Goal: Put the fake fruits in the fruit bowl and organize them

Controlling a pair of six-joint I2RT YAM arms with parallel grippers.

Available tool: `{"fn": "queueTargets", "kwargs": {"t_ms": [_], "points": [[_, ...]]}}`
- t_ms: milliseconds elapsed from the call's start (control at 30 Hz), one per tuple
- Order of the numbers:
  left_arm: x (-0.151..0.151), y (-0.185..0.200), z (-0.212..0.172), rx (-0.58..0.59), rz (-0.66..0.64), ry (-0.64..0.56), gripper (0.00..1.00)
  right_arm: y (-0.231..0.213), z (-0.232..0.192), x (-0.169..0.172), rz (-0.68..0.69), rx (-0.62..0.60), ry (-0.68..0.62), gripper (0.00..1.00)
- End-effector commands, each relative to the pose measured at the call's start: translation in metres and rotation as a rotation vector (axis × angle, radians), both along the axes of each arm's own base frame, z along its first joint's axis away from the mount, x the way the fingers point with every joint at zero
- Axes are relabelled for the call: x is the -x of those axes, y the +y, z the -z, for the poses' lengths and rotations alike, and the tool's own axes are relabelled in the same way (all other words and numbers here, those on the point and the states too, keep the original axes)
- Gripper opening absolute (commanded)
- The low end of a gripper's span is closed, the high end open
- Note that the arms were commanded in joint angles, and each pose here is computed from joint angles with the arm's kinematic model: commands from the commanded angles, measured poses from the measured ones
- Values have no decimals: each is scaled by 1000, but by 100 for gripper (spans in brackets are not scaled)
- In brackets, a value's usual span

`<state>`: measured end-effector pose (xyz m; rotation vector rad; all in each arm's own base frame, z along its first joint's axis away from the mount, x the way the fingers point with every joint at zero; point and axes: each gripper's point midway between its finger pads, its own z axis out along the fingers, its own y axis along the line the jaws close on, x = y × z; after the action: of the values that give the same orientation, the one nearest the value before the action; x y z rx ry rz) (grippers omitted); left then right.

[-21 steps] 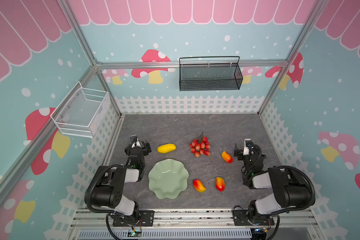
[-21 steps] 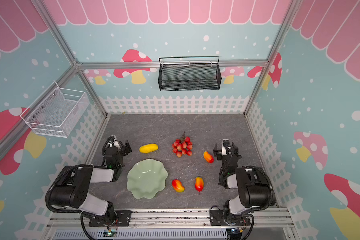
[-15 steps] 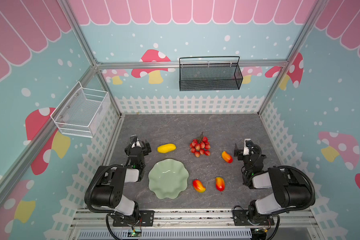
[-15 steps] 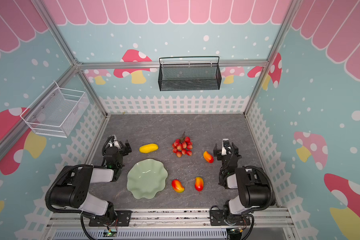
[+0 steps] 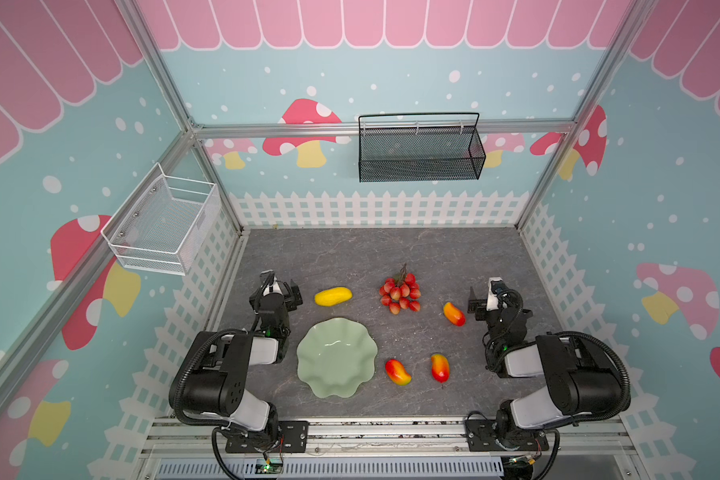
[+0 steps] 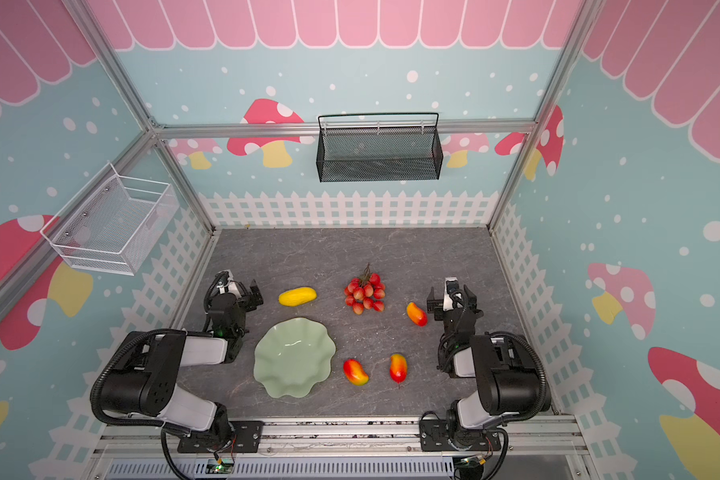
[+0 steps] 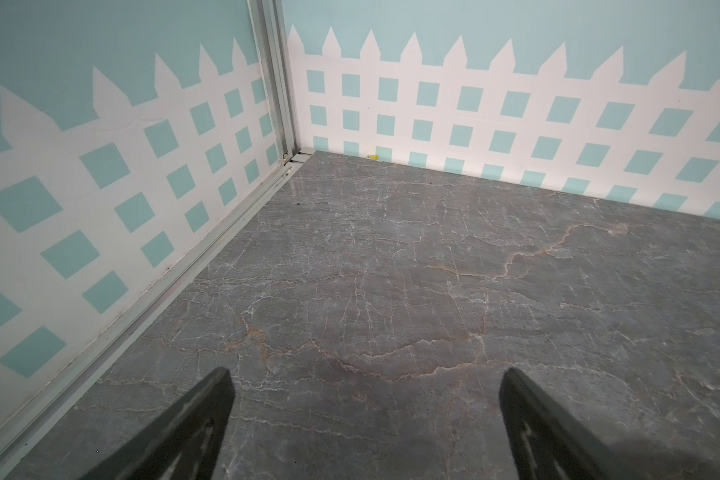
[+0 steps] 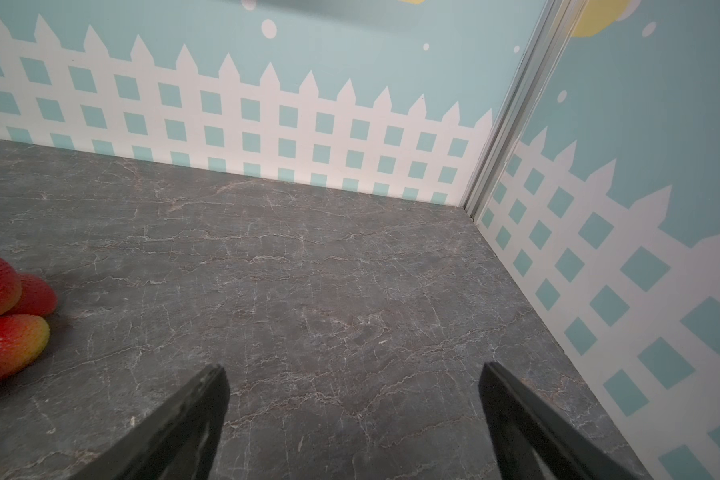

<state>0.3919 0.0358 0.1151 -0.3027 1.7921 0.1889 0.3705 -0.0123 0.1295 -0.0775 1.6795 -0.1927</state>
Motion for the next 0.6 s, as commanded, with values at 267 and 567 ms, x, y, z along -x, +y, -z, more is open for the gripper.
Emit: {"fn": "queueTargets", "kwargs": {"t_ms": [267, 567], "points": [[14, 8, -30, 1, -44, -82, 99, -18, -30, 18, 106, -23, -80, 97], [9, -101, -115, 50, 301, -43, 94, 30, -69, 22, -133, -244, 47, 97]]}}
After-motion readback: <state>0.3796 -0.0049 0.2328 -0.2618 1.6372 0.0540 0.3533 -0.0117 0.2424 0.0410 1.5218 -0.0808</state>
